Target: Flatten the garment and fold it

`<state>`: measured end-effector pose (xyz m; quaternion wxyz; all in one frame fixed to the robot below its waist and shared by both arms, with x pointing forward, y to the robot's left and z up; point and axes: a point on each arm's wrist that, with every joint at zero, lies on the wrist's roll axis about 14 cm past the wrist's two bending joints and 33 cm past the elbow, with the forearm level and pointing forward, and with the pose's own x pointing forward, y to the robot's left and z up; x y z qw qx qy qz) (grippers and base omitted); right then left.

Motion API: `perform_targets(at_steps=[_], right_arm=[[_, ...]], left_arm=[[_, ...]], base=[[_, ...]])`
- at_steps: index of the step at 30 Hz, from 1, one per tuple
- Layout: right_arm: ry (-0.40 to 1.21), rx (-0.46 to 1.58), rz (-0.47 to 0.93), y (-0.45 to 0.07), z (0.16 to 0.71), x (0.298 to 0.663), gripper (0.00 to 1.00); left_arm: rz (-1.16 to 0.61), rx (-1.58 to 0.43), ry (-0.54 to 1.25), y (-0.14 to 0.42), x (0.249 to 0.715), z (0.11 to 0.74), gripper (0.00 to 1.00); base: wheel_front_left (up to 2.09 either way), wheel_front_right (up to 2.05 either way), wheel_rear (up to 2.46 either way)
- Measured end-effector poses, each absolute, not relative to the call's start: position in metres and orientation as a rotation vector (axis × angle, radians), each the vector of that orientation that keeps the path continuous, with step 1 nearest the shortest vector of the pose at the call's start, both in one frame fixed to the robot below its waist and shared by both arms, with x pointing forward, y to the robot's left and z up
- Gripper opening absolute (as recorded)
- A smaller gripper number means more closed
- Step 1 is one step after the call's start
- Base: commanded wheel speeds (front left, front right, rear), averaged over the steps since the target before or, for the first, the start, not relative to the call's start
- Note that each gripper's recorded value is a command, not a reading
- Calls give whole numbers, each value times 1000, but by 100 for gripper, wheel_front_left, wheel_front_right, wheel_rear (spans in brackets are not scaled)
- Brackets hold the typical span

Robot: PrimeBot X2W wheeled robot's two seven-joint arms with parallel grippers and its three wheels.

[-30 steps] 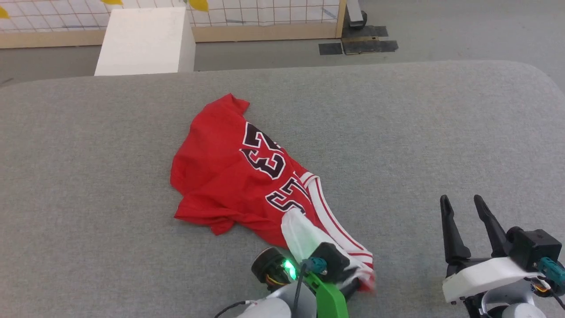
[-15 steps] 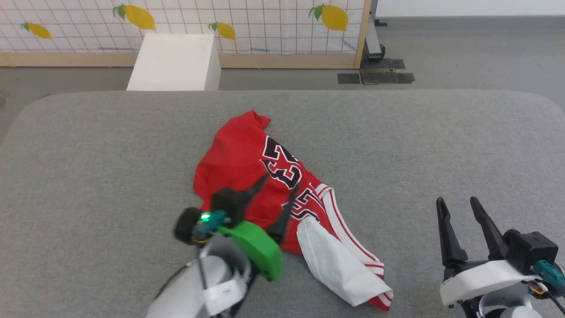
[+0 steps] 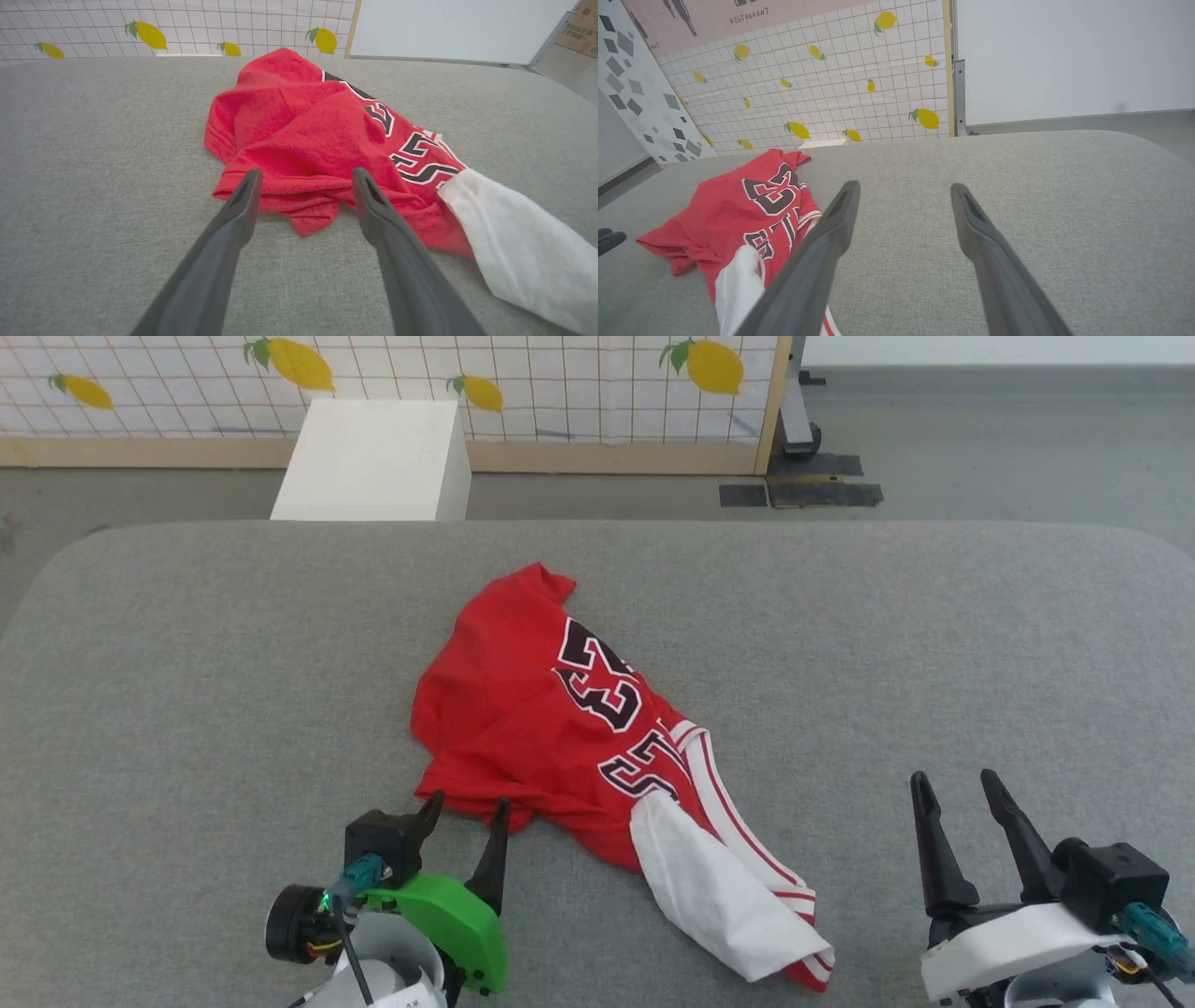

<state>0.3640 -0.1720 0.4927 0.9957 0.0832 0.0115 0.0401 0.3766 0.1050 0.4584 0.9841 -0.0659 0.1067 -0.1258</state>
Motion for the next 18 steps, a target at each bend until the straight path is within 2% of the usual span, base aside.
perform_targets(at_steps=[5, 11, 17, 18], right_arm=[[49, 169, 87, -169, 485, 366, 100], [92, 172, 94, -165, 471, 371, 100], [127, 172, 87, -167, 458, 377, 100], [134, 172, 84, -167, 456, 377, 100]], left_arm=[[-246, -97, 314, 109, 382, 440, 100], [-238, -24, 447, 119, 410, 425, 100], [-289, -14, 648, 115, 415, 391, 100], [-307, -12, 694, 113, 412, 384, 48]], base=[[0, 0, 0], [0, 0, 0], [0, 0, 0], [0, 0, 0]])
